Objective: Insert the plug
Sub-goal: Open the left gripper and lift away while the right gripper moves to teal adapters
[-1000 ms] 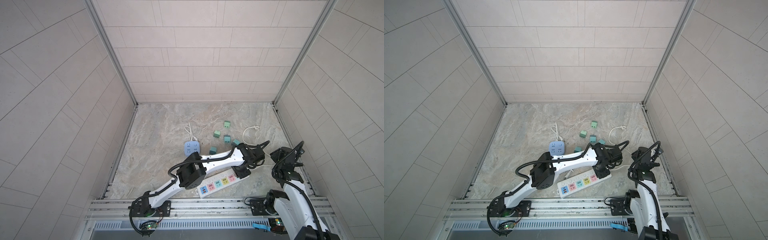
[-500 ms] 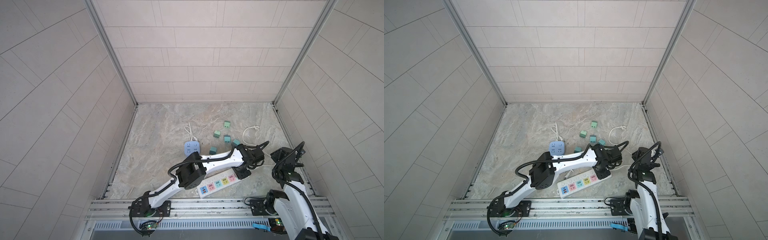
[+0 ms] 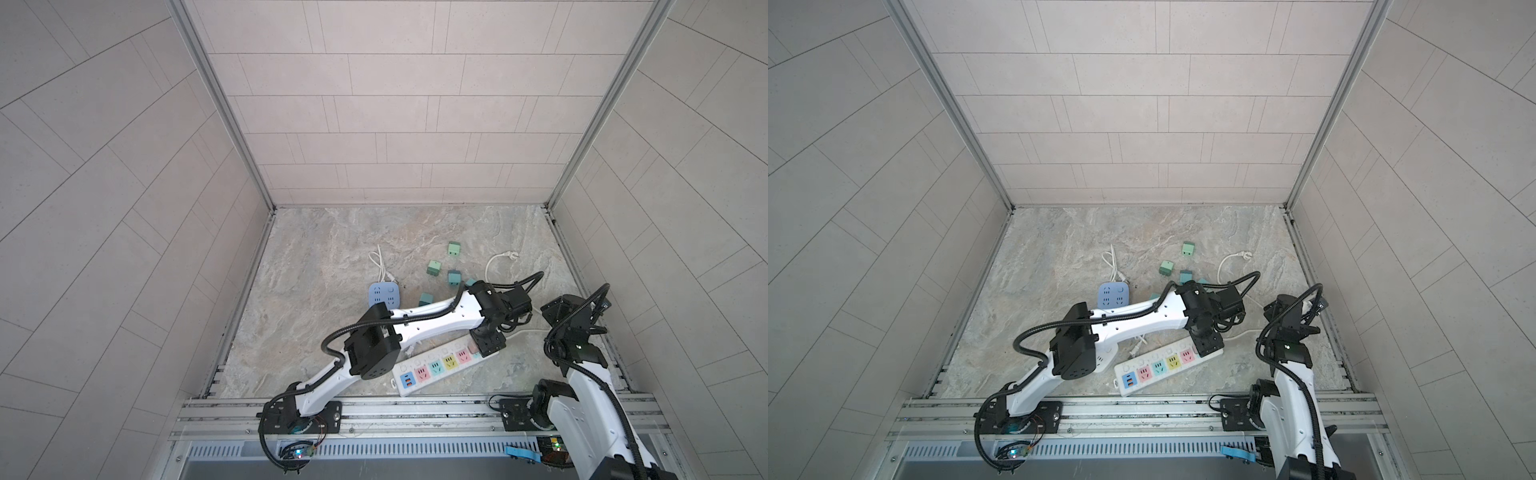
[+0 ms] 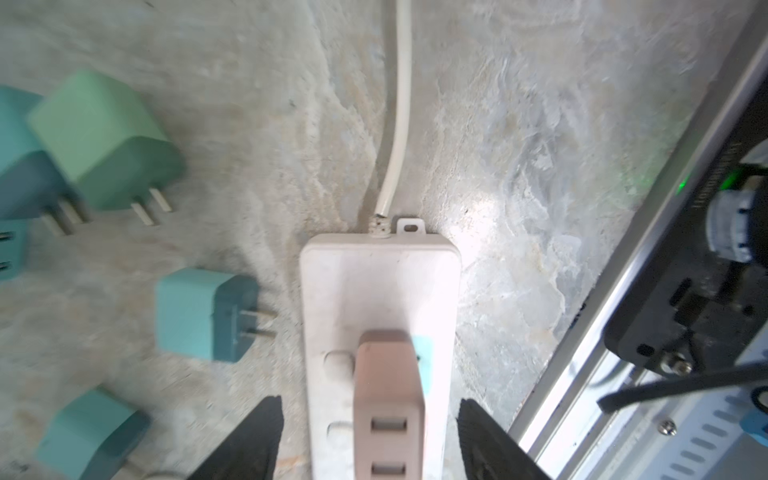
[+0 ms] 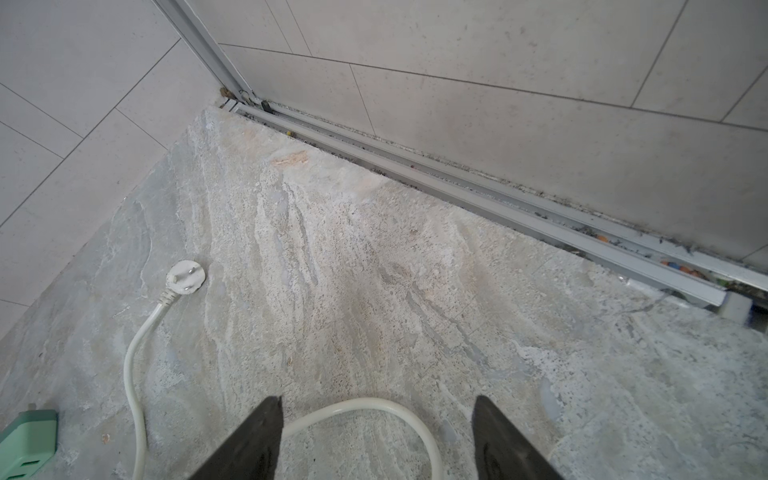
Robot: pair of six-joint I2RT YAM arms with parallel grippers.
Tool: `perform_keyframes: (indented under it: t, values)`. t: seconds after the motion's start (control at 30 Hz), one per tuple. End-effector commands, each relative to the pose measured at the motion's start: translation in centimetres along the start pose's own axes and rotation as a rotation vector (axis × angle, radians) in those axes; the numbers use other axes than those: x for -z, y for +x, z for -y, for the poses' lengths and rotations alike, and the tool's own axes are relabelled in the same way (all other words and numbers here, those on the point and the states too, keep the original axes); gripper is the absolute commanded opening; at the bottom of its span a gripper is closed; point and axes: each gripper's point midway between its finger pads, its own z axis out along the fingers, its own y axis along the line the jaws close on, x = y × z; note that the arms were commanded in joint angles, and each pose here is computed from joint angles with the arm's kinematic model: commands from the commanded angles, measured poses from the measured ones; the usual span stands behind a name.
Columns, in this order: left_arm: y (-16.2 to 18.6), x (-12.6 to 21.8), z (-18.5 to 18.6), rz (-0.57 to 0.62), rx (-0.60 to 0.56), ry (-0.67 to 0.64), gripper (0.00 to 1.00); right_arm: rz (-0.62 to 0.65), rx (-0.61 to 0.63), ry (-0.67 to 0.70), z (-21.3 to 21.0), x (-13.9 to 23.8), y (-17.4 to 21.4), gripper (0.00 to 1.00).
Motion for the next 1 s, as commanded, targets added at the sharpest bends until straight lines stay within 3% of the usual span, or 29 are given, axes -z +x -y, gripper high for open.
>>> perform_keyframes:
  t: [0.0,0.17,0.3,0.43,0.57,0.7,0.87,0.97]
  values:
    - [0.3,7.1,-2.3,0.137,0.021,-0.098,0.76,0.002,0.005,-0.007,0.3,0.1,0.3,0.80]
    - [4.3,10.4,-5.4,0.256,0.099,-0.204,0.75,0.015,0.011,-0.108,-1.1,0.8,0.2,0.81]
    - [7.9,13.3,-7.0,0.481,0.196,-0.269,0.75,0.027,0.049,-0.227,-3.1,1.9,0.2,0.80]
    - [11.1,14.0,-7.7,0.739,0.306,-0.256,0.85,-0.033,0.086,-0.373,-6.4,4.1,0.6,0.78]
    - [14.5,13.4,-9.9,0.879,0.411,-0.331,0.92,-0.118,0.220,-0.517,-11.2,7.7,1.5,0.78]
    - [17.6,12.3,-12.7,0.884,0.566,-0.379,0.92,-0.223,0.413,-0.568,-15.8,11.0,4.4,0.74]
    - [20.8,9.7,-13.4,0.874,0.651,-0.272,0.92,-0.240,0.666,-0.584,-21.6,14.6,9.1,0.74]
    - [23.2,8.8,-13.8,0.828,0.703,-0.263,0.92,-0.337,0.760,-0.576,-23.8,14.7,13.2,0.74]
